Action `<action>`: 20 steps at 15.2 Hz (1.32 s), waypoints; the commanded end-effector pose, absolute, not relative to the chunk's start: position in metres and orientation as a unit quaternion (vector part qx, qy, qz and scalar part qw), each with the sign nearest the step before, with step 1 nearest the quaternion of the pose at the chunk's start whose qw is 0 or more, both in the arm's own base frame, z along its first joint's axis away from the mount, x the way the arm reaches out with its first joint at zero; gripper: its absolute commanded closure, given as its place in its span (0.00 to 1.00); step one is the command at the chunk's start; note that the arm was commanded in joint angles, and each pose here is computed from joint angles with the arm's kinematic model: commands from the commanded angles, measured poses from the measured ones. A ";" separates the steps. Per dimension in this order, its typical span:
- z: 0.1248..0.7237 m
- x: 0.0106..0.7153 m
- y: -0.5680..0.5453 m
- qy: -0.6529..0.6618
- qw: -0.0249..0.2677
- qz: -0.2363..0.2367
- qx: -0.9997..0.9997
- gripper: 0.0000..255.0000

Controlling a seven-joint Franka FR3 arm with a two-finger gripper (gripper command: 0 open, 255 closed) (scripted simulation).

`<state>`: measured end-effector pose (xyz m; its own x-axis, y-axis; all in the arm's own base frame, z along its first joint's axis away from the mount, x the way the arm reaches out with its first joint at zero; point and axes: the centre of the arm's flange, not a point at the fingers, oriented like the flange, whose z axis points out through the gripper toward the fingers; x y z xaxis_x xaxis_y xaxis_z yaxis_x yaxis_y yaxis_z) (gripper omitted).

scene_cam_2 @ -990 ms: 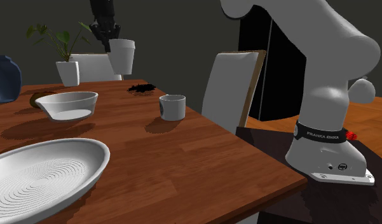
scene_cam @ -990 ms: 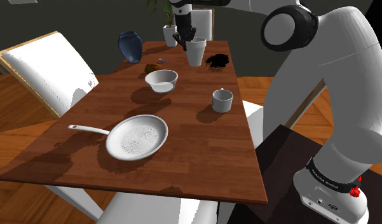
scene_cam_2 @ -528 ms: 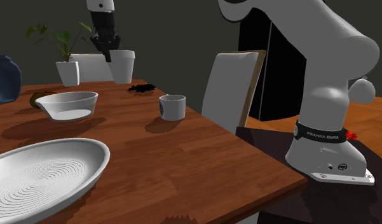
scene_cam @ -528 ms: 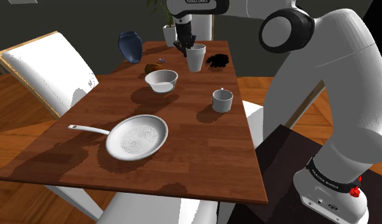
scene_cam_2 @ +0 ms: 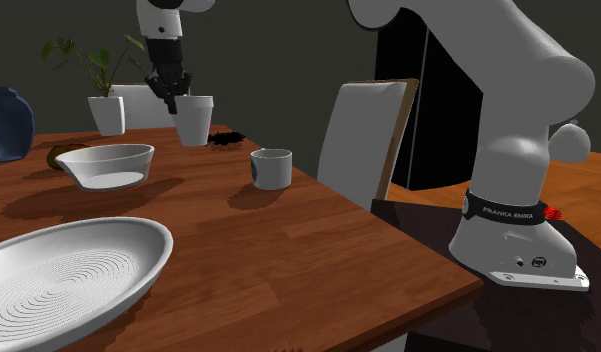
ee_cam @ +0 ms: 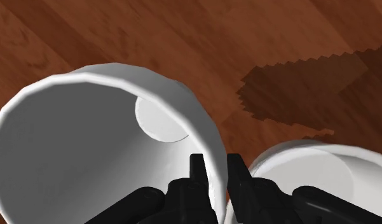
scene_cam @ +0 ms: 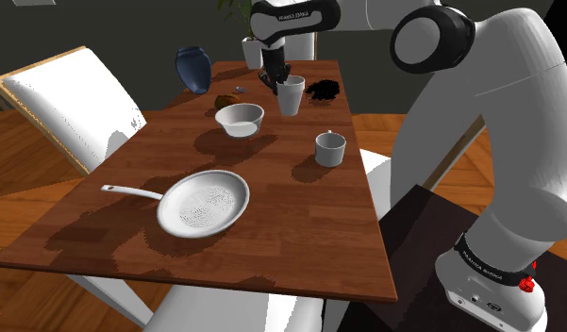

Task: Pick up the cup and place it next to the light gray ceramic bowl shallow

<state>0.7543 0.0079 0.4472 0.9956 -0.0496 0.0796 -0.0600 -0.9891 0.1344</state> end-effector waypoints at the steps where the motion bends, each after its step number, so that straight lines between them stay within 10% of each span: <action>1: 0.436 0.754 0.009 -0.027 0.068 0.039 0.997 1.00; 19: 0.379 0.754 0.009 -0.027 0.068 0.039 0.997 1.00; 20: 0.379 0.754 0.009 -0.027 0.068 0.039 0.997 0.00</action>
<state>0.7542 0.0085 0.3792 0.9955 -0.0495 0.0802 -0.0600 -0.9891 0.1343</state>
